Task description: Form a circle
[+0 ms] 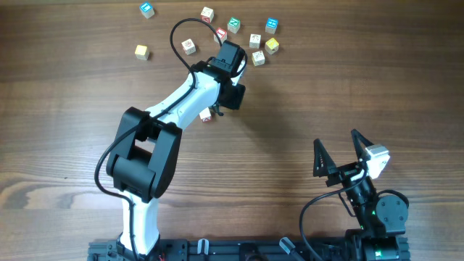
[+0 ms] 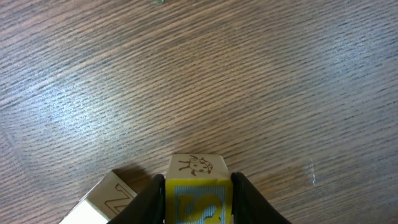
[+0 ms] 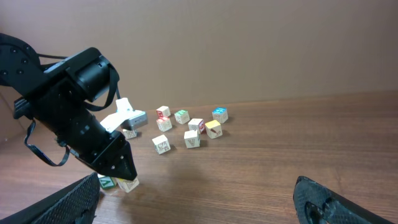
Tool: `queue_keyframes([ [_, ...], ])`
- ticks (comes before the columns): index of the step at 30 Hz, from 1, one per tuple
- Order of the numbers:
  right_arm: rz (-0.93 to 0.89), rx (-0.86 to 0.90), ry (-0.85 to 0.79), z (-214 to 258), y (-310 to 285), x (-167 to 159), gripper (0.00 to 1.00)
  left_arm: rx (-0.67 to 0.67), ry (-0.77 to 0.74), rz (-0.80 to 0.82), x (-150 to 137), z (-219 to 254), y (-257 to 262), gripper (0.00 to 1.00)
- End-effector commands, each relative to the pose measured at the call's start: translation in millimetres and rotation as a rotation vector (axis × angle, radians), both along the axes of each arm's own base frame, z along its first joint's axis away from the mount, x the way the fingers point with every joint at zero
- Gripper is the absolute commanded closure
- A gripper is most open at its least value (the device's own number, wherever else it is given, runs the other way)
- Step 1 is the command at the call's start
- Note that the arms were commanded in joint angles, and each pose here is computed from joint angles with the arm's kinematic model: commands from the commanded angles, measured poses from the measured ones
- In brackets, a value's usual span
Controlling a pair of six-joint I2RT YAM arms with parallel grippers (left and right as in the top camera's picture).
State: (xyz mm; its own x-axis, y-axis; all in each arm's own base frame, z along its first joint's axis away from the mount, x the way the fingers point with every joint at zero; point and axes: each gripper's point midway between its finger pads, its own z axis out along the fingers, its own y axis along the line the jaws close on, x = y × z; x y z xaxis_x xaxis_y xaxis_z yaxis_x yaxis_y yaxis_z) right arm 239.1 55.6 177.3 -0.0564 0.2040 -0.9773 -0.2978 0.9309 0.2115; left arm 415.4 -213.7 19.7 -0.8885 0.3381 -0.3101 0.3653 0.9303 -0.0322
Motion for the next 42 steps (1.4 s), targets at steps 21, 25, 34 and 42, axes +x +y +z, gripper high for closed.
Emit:
queue_keyframes([
  [21, -0.004, -0.004, -0.014, 3, 0, 0, 0.00, 0.090, 0.034, -0.090, -10, -14, 13, 0.67],
  [25, -0.004, -0.005, -0.014, 3, 0, 0, 0.00, 0.098, 0.032, -0.088, -10, -14, 15, 0.67],
  [34, -0.004, -0.004, -0.014, 3, 0, 0, 0.00, 0.096, 0.028, -0.088, -9, -14, 14, 0.51],
  [42, -0.004, -0.005, -0.014, 3, 0, 0, 0.00, 0.086, 0.008, -0.087, -4, -12, 12, 0.52],
])
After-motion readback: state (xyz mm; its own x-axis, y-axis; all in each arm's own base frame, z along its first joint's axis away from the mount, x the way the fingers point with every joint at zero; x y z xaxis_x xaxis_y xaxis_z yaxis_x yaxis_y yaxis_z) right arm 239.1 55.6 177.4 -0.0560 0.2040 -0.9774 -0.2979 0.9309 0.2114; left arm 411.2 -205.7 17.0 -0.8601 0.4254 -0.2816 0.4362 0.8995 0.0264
